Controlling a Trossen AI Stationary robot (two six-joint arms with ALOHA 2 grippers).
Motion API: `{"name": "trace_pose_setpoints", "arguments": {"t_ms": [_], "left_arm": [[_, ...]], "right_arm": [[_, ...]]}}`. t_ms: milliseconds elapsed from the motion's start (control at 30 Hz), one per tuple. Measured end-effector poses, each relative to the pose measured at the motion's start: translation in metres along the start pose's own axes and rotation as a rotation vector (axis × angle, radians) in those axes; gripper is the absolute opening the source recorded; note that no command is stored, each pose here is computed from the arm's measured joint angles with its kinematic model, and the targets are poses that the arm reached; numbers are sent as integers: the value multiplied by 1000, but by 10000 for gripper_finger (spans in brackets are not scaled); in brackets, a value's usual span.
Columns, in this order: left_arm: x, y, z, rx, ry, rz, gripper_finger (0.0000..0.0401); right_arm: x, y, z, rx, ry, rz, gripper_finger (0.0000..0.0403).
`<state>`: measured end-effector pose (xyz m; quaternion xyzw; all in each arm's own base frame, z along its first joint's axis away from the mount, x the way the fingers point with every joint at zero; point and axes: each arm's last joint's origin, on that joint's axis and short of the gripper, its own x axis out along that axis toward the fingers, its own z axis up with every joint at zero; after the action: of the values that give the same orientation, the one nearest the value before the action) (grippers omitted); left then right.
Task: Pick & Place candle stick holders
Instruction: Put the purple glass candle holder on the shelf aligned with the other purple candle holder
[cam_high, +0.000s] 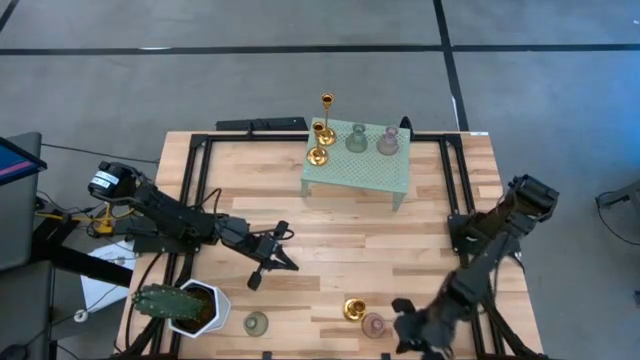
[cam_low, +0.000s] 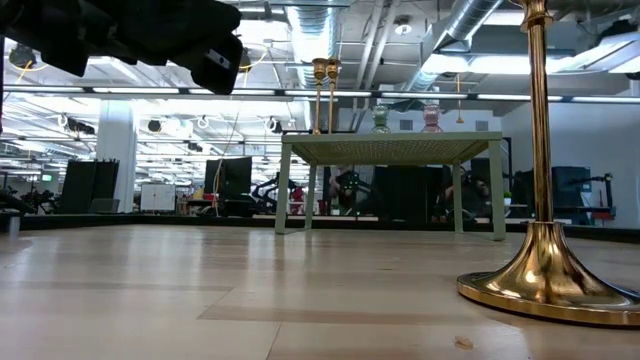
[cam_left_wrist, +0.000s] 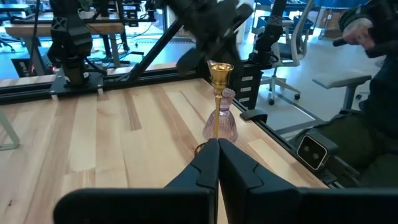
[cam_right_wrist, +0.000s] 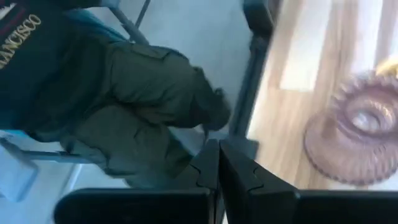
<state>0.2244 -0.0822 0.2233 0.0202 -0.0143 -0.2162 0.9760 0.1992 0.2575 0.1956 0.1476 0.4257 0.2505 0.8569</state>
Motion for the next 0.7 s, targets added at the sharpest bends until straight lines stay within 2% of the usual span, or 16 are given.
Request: {"name": "trace_pose_setpoints", "arguments": {"t_ms": [100, 233, 467, 700], "left_arm": [[0, 0, 0, 0, 0, 0, 6], [0, 0, 0, 0, -4, 16, 5], [0, 1, 1, -2, -8, 45, 7], [0, 1, 1, -26, -9, 45, 6]], "right_arm": [[-7, 16, 6, -76, -59, -88, 0], [-3, 17, 14, -91, -71, -235, 0], [32, -1, 19, -64, 26, -293, 0], [12, 18, 32, -78, -44, -265, 0]]}}
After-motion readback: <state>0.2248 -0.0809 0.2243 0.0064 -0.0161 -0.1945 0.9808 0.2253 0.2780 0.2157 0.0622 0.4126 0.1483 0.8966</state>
